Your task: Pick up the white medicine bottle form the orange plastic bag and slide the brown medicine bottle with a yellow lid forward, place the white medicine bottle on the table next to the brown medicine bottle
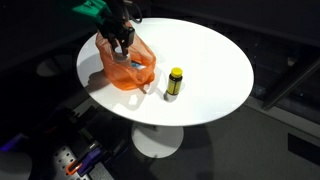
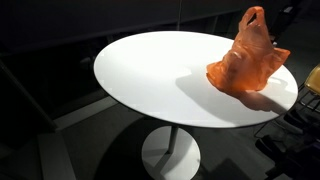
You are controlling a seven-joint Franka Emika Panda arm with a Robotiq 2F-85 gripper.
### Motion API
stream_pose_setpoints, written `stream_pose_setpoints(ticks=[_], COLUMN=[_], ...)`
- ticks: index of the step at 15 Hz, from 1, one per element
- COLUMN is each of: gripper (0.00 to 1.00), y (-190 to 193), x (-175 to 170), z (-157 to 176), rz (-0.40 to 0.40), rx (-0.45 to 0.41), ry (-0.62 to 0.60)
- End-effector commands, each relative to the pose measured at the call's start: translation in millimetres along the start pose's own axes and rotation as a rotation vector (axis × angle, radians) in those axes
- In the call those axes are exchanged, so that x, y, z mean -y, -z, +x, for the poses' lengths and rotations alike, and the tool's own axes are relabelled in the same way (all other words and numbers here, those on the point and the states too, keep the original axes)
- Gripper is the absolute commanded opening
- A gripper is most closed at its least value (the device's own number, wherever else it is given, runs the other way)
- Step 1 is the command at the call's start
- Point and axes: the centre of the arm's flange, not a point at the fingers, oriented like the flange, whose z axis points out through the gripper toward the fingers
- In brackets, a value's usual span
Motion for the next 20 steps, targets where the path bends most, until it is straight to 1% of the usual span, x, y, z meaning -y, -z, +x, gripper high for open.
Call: stream_pose_setpoints(ticks=[1,7,10,12,16,18,20], gripper=[0.19,0.19,0.19,0.19,0.19,0.19,0.19], y=[44,97,114,113,95,80,63], x=[-18,-69,-101,-122,-157,-168,-172], z=[3,0,-9,-17,-37,-44,-46], rz=[-0.009,-0.018,-0.019,-0.022,-0.032,-0.022,-0.01], rx=[-0.031,-0.096,-0.118,-0.112,-0.089,-0.072,-0.052], ry=[-0.051,-0.174,-0.253,-0.315,-0.429,-0.465,-0.483])
